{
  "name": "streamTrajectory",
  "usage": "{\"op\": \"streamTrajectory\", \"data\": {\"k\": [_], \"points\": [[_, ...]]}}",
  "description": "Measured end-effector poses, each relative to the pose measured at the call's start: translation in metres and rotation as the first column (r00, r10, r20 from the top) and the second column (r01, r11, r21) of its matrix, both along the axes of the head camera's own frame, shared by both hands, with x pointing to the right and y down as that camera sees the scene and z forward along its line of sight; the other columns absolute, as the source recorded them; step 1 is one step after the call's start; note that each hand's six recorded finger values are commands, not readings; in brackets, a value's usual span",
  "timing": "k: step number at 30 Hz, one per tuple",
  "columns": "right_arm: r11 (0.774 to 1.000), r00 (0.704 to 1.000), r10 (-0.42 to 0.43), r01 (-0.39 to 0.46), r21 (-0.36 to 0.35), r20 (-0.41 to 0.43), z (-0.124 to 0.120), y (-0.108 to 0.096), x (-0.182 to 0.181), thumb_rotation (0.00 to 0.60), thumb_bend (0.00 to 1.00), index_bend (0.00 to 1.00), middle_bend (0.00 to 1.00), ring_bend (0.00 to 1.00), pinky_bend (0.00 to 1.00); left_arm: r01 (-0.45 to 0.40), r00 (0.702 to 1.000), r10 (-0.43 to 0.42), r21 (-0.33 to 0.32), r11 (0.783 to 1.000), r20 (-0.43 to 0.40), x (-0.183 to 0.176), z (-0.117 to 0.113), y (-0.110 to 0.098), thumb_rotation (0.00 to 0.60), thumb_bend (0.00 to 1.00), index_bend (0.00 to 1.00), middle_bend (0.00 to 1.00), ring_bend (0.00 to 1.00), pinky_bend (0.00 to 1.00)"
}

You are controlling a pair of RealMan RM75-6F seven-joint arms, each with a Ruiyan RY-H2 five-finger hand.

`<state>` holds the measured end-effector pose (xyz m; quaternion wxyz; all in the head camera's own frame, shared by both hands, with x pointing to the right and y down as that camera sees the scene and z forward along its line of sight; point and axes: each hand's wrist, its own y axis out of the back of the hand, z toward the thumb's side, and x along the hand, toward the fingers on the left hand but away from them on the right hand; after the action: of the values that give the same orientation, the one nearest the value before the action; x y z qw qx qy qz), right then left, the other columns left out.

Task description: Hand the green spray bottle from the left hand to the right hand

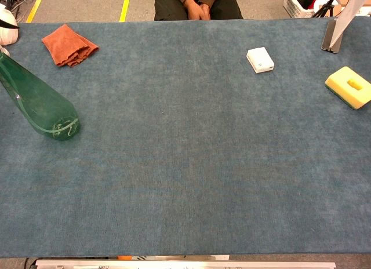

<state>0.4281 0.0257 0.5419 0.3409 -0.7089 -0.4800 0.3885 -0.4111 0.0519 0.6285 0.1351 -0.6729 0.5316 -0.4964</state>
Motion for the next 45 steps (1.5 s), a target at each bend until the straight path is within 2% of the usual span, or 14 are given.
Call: {"op": "streamTrajectory", "data": {"k": [4, 8, 17, 21, 29, 45], "points": [[1.000, 1.000, 0.001, -0.001, 0.000, 0.000, 0.000, 0.001, 0.000, 0.600, 0.10, 0.00, 0.05, 0.00, 0.00, 0.003, 0.992, -0.010, -0.051, 0.999, -0.129, 0.006, 0.008, 0.001, 0.600, 0.12, 0.00, 0.01, 0.00, 0.07], [1.000, 1.000, 0.003, -0.003, -0.001, 0.004, 0.000, 0.002, 0.000, 0.600, 0.10, 0.00, 0.05, 0.00, 0.00, -0.021, 0.971, -0.002, -0.093, 0.995, -0.238, 0.015, 0.018, 0.003, 0.600, 0.12, 0.00, 0.00, 0.00, 0.07], [1.000, 1.000, 0.008, -0.008, 0.005, -0.002, -0.003, 0.004, 0.003, 0.600, 0.10, 0.00, 0.05, 0.00, 0.00, -0.075, 0.915, 0.013, -0.137, 0.988, -0.404, 0.032, 0.049, 0.005, 0.600, 0.11, 0.00, 0.00, 0.00, 0.07], [1.000, 1.000, 0.009, -0.009, 0.006, 0.002, -0.003, 0.004, 0.003, 0.600, 0.10, 0.00, 0.05, 0.00, 0.00, -0.098, 0.900, 0.027, -0.143, 0.985, -0.435, 0.039, 0.063, 0.004, 0.600, 0.11, 0.00, 0.00, 0.00, 0.07], [1.000, 1.000, 0.011, -0.011, 0.003, -0.002, -0.004, 0.004, 0.004, 0.600, 0.10, 0.00, 0.05, 0.00, 0.00, -0.082, 0.865, 0.012, -0.118, 0.990, -0.502, 0.048, 0.077, -0.001, 0.600, 0.11, 0.00, 0.00, 0.00, 0.07], [1.000, 1.000, 0.023, -0.023, 0.001, -0.004, -0.005, 0.005, 0.005, 0.600, 0.10, 0.00, 0.05, 0.00, 0.00, -0.083, 0.835, 0.008, -0.113, 0.990, -0.550, 0.056, 0.099, 0.003, 0.600, 0.11, 0.00, 0.00, 0.00, 0.07]]}}
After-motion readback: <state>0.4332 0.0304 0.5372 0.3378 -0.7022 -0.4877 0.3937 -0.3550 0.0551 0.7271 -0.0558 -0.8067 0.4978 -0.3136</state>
